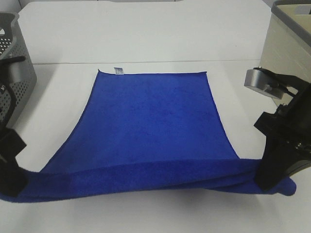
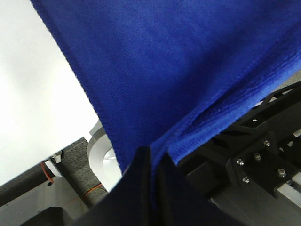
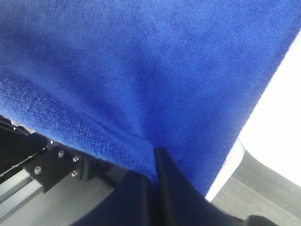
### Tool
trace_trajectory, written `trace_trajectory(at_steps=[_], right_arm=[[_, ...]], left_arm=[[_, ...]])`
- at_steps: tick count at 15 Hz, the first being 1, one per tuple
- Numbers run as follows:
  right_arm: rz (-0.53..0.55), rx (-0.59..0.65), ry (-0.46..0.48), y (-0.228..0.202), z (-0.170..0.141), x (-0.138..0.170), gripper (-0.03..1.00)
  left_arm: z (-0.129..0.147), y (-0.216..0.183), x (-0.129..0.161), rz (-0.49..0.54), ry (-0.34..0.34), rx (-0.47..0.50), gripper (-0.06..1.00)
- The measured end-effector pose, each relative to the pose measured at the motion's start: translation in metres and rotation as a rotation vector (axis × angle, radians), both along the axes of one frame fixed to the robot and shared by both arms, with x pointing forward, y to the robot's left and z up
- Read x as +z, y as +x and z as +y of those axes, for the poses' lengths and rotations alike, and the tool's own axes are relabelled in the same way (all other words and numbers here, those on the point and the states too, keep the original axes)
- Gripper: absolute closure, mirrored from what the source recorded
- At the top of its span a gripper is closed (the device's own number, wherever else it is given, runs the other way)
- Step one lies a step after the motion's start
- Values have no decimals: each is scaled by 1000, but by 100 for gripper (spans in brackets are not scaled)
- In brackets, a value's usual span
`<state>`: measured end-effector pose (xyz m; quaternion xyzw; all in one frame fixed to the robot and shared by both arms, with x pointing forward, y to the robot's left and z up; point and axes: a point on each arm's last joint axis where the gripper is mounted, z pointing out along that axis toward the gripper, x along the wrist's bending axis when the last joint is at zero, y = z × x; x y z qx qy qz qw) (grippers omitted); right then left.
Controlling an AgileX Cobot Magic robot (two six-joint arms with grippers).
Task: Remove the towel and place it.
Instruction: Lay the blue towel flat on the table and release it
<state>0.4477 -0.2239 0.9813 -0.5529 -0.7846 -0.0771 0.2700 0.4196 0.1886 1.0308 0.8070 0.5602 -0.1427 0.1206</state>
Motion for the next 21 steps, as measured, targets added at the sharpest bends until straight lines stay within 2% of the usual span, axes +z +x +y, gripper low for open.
trace_trajectory(at_steps=[4,9,15,21], right_arm=[[84,-14,10,-16,0,-13,95],[210,-34,12,-43,-2,-33,95],[240,-39,12,-43,-2,-38,95],[362,-47,-11,-39,-1,-60,95]], left_arm=[[5,-22,-6,31,-36,18,94],[9,-35,-22,97,-30,30,94],[5,-28,-59,279,43,51,94],[2,-22,-75,353,69,56,94]])
